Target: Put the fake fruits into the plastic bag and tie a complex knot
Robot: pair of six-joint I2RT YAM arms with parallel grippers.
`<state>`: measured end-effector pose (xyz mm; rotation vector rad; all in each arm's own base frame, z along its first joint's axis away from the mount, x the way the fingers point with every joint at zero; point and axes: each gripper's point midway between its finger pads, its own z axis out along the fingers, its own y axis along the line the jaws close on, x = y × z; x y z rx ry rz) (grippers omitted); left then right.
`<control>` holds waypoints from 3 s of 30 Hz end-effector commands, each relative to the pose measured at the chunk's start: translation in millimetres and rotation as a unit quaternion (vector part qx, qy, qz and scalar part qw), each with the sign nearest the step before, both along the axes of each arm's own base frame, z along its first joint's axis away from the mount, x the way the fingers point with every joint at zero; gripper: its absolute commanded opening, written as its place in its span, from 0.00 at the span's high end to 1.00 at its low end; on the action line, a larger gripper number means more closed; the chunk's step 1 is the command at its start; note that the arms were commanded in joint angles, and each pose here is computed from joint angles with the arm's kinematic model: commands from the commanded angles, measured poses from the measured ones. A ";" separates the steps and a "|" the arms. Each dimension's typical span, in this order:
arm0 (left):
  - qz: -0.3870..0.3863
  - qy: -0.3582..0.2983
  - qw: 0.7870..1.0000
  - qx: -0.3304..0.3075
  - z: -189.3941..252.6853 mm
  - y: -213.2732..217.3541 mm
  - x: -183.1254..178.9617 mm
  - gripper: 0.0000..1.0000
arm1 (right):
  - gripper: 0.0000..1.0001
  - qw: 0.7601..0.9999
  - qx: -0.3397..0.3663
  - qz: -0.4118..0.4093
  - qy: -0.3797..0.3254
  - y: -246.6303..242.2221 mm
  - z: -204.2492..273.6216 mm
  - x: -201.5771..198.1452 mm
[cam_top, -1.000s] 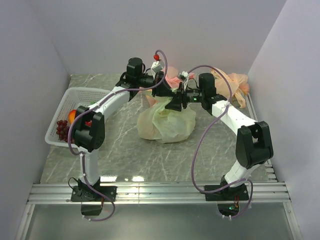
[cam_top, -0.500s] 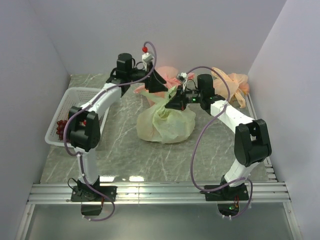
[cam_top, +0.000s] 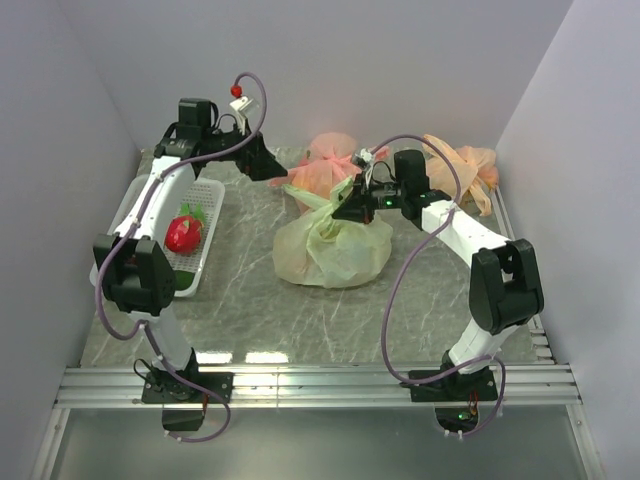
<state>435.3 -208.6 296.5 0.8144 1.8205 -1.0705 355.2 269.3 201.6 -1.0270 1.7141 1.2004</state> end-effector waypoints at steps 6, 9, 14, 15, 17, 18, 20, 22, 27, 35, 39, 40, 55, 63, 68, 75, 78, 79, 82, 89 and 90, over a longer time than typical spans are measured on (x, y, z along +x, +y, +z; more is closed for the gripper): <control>-0.051 0.037 0.998 0.011 -28.8 -9.7 -23.7 0.08 | 1.00 0.995 -0.002 0.024 -0.102 -4.3 33.0 -1.4; -0.044 0.041 0.998 0.004 -35.3 -16.4 -13.7 0.08 | 1.00 0.994 -0.004 0.031 -0.107 -4.1 30.9 -3.4; -0.051 0.074 0.996 0.017 -54.7 -21.9 -10.9 0.13 | 1.00 0.992 -0.004 0.035 -0.122 -4.1 34.4 -4.9; -0.048 0.082 0.995 0.018 -59.4 -21.5 -11.1 0.13 | 1.00 0.991 -0.004 0.035 -0.129 -4.4 37.3 -4.9; -0.044 0.095 0.995 0.010 -61.8 -22.1 -11.7 0.17 | 1.00 0.991 -0.003 0.033 -0.132 -3.8 37.7 -4.2; -0.047 0.096 0.994 0.008 -64.1 -23.0 -14.1 0.19 | 1.00 0.991 -0.004 0.034 -0.132 -3.9 37.9 -4.2; -0.053 0.110 0.992 0.001 -65.4 -24.2 -19.4 0.24 | 1.00 0.991 -0.004 0.033 -0.131 -3.4 38.2 -4.4; -0.061 0.120 0.991 -0.009 -64.4 -24.1 -23.8 0.35 | 1.00 0.991 -0.005 0.032 -0.131 -4.1 38.0 -3.9; -0.066 0.125 0.989 -0.051 -48.1 -24.2 -30.1 0.64 | 1.00 0.992 -0.008 0.029 -0.126 -4.4 35.3 -2.7; -0.063 0.097 0.990 -0.078 -24.9 -26.1 -27.9 0.85 | 1.00 0.993 -0.007 0.031 -0.118 -3.8 33.8 -3.1; -0.051 0.108 0.990 -0.081 -25.7 -26.8 -21.0 0.64 | 1.00 0.992 -0.007 0.035 -0.120 -3.3 34.4 -4.3; -0.050 0.111 0.989 -0.083 -25.3 -27.0 -20.7 0.65 | 1.00 0.992 -0.008 0.035 -0.119 -3.9 34.2 -4.1; -0.174 -0.034 0.984 0.007 -15.2 -43.6 -96.1 1.00 | 1.00 0.994 -0.008 -0.103 0.043 -2.2 25.4 34.9; -0.191 -0.006 0.976 0.102 -71.4 -81.9 -118.9 0.99 | 1.00 0.967 0.002 -0.218 0.129 -5.4 17.5 53.0; -0.139 0.002 0.979 0.147 -111.8 -116.8 -121.1 0.99 | 1.00 0.947 0.034 -0.266 0.175 -9.7 25.4 49.8; 0.031 0.071 0.981 0.179 -178.5 -127.9 -75.7 0.99 | 1.00 0.922 0.088 -0.295 0.234 -13.8 34.1 30.8; 0.095 0.097 0.983 0.120 -174.3 -135.1 -52.8 0.99 | 1.00 0.910 0.100 -0.295 0.274 -13.3 26.8 15.8; 0.120 0.127 0.980 0.091 -171.6 -137.5 -49.1 0.99 | 1.00 0.907 0.101 -0.295 0.282 -13.4 24.6 12.0; 0.123 0.138 0.983 -0.005 -149.6 -150.4 -36.6 0.99 | 1.00 0.903 0.111 -0.292 0.295 -14.6 23.1 2.6; 0.053 0.183 0.969 -0.156 -117.5 -187.7 -37.9 0.98 | 1.00 0.893 0.128 -0.290 0.318 -11.6 17.8 -1.8; 0.039 0.184 0.967 -0.170 -111.4 -189.9 -41.8 0.99 | 1.00 0.891 0.129 -0.295 0.320 -12.3 14.0 -2.1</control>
